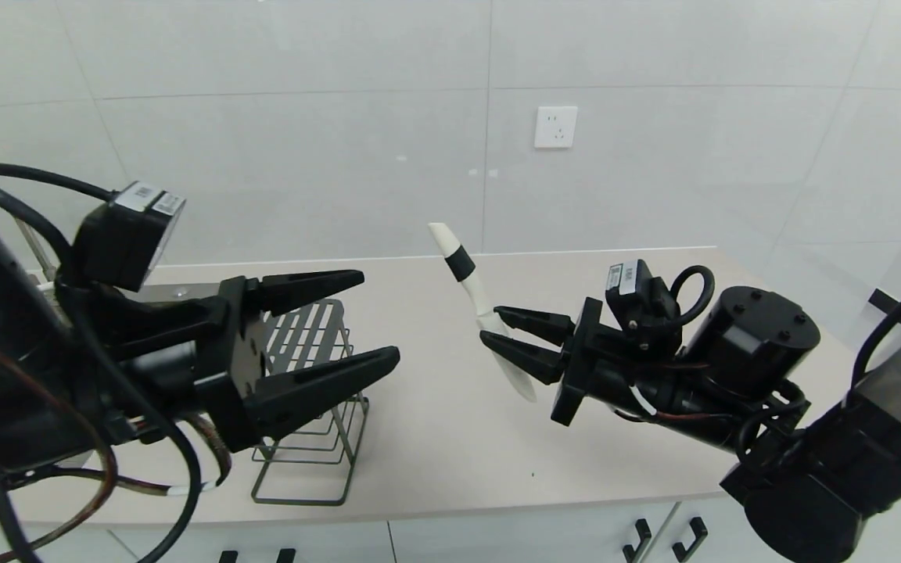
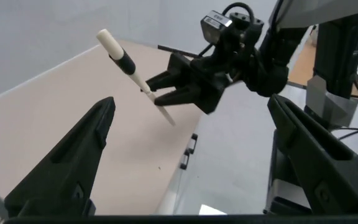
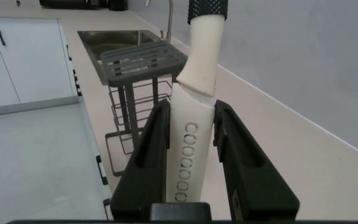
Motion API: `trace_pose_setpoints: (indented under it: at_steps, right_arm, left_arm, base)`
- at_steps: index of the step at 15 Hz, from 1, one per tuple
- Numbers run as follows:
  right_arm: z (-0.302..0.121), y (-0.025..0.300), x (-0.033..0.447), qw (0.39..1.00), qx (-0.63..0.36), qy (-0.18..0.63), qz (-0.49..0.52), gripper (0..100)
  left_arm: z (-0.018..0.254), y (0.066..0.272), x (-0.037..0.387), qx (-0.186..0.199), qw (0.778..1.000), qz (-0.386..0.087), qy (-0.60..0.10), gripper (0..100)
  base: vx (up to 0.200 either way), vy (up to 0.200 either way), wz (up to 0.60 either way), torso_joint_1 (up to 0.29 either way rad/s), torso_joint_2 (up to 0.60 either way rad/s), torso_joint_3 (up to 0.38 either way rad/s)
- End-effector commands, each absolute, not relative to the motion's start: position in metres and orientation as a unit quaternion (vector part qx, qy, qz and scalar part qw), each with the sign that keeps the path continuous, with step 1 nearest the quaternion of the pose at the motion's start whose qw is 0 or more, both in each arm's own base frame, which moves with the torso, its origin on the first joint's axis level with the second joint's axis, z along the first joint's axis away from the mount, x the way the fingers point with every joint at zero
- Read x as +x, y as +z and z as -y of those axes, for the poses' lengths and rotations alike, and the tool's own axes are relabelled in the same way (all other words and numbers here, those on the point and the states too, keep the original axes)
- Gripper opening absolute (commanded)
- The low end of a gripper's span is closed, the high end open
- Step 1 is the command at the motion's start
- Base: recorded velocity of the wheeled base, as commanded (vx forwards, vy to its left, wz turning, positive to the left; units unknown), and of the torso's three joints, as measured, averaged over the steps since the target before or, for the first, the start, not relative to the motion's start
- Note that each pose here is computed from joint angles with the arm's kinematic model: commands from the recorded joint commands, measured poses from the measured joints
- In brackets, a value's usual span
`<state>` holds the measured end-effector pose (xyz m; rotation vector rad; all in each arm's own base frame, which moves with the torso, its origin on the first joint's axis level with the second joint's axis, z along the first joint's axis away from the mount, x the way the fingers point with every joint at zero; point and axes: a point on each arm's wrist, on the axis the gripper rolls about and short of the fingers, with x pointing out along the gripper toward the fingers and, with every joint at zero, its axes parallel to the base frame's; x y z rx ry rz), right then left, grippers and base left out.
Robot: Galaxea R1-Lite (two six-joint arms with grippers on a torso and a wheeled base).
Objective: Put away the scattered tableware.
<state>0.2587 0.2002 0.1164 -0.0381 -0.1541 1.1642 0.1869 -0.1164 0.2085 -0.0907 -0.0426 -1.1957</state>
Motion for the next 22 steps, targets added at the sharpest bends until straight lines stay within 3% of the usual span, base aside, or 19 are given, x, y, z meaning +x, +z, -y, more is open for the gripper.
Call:
trace_pose_setpoints:
  at_steps: [1, 5, 9, 12, 19, 22]
  right_arm:
    - [-0.202, 0.121, 0.260, 0.831, -0.018, 0.549, 0.084, 0]
    - [-0.213, 0.131, 0.260, 0.823, -0.011, 0.558, 0.105, 0]
    - [-0.222, 0.132, 0.254, 0.814, -0.004, 0.572, 0.105, 0]
    - [-0.222, 0.132, 0.253, 0.813, -0.004, 0.573, 0.103, 0]
    - [-0.223, 0.138, 0.249, 0.809, -0.003, 0.577, 0.113, 0]
    - [-0.223, 0.139, 0.250, 0.809, -0.003, 0.576, 0.116, 0]
  left_arm:
    - [0.137, 0.182, 0.208, -0.047, 0.818, -0.014, -0.573, 100]
    - [0.152, 0.176, 0.228, -0.045, 0.814, 0.022, -0.579, 100]
    - [0.165, 0.178, 0.247, -0.043, 0.807, 0.089, -0.582, 100]
    - [0.172, 0.189, 0.251, -0.065, 0.795, 0.122, -0.590, 100]
    - [0.186, 0.194, 0.264, -0.083, 0.786, 0.134, -0.598, 100]
    - [0.195, 0.211, 0.264, -0.110, 0.769, 0.145, -0.613, 100]
  base:
    - [0.000, 0.000, 0.00, 0.000, 0.00, 0.000]
    - [0.000, 0.000, 0.00, 0.000, 0.00, 0.000]
    - [0.000, 0.000, 0.00, 0.000, 0.00, 0.000]
    - [0.000, 0.000, 0.00, 0.000, 0.00, 0.000]
    - [0.000, 0.000, 0.00, 0.000, 0.00, 0.000]
    - [0.000, 0.000, 0.00, 0.000, 0.00, 0.000]
